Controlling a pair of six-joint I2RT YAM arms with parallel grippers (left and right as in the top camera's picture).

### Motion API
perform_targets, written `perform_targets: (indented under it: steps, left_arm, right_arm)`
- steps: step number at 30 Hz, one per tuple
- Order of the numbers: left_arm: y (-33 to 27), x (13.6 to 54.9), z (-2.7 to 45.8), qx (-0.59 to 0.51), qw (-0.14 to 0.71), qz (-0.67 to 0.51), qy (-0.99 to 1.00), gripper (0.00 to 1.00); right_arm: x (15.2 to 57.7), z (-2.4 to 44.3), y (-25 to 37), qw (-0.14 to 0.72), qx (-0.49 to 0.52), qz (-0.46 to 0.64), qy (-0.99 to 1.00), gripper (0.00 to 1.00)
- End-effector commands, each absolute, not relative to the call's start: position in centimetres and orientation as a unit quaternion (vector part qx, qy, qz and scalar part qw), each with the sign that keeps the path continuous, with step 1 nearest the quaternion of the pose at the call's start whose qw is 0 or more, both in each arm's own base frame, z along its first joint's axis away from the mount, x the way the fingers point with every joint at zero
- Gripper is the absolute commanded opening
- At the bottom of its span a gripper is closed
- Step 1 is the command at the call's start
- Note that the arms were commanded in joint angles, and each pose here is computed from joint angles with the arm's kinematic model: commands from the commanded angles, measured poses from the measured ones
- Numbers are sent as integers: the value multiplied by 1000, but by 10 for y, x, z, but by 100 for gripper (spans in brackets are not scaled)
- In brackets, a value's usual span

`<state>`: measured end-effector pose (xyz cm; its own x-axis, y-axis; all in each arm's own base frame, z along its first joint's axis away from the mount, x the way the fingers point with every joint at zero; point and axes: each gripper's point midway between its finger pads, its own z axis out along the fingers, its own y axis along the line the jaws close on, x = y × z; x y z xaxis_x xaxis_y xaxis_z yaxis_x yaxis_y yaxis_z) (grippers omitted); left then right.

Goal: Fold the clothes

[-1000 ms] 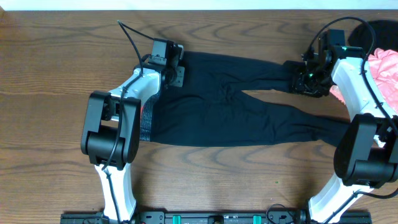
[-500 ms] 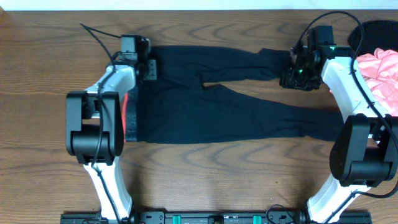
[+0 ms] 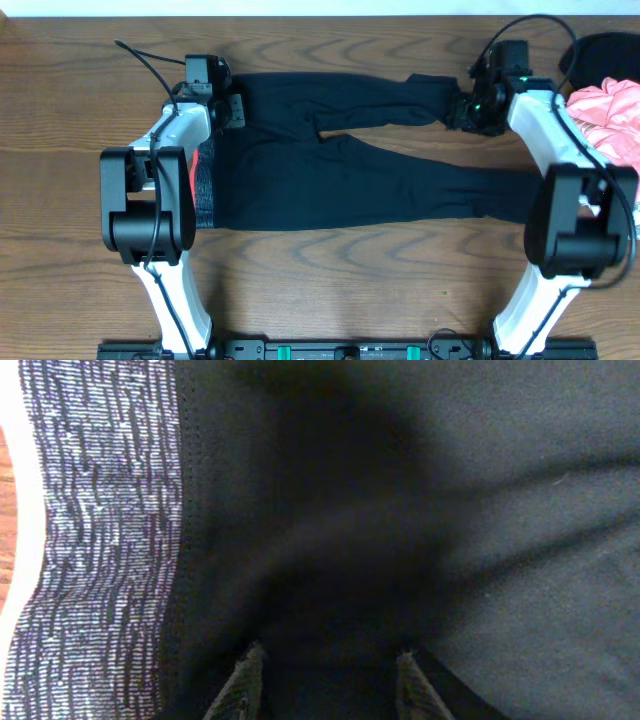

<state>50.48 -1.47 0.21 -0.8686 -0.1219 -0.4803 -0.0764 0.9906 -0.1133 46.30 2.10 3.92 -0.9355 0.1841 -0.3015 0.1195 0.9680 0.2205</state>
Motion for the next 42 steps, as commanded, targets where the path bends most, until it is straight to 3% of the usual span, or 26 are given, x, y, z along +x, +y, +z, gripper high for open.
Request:
perform_targets:
  steps: [1, 12, 21, 26, 28, 29, 36, 42]
  left_arm:
    - [-16, 479, -36, -64, 190, -40, 979, 45]
    - [-15, 473, -39, -65, 176, -39, 981, 45]
    - [-15, 473, -39, -65, 177, -39, 981, 45]
    - [-15, 473, -39, -65, 177, -39, 981, 45]
    - [-15, 473, -39, -65, 177, -39, 981, 45]
    - [-15, 473, -39, -65, 177, -39, 981, 45]
    - [-15, 472, -39, -65, 175, -39, 982, 45]
    - [-15, 472, -39, -65, 174, -39, 982, 45]
  right_arm:
    - [463, 13, 25, 138, 91, 134, 977, 55]
    - [502, 22, 26, 216, 81, 173, 957, 56]
    - [504, 22, 35, 217, 84, 178, 956, 56]
    - [504, 19, 35, 216, 92, 175, 956, 27]
    - [504, 16, 34, 214, 93, 172, 957, 7]
    - [504, 15, 34, 213, 93, 172, 957, 1]
    - [506, 30, 26, 224, 97, 170, 955, 1]
    - [508, 129, -25, 318, 140, 107, 932, 1]
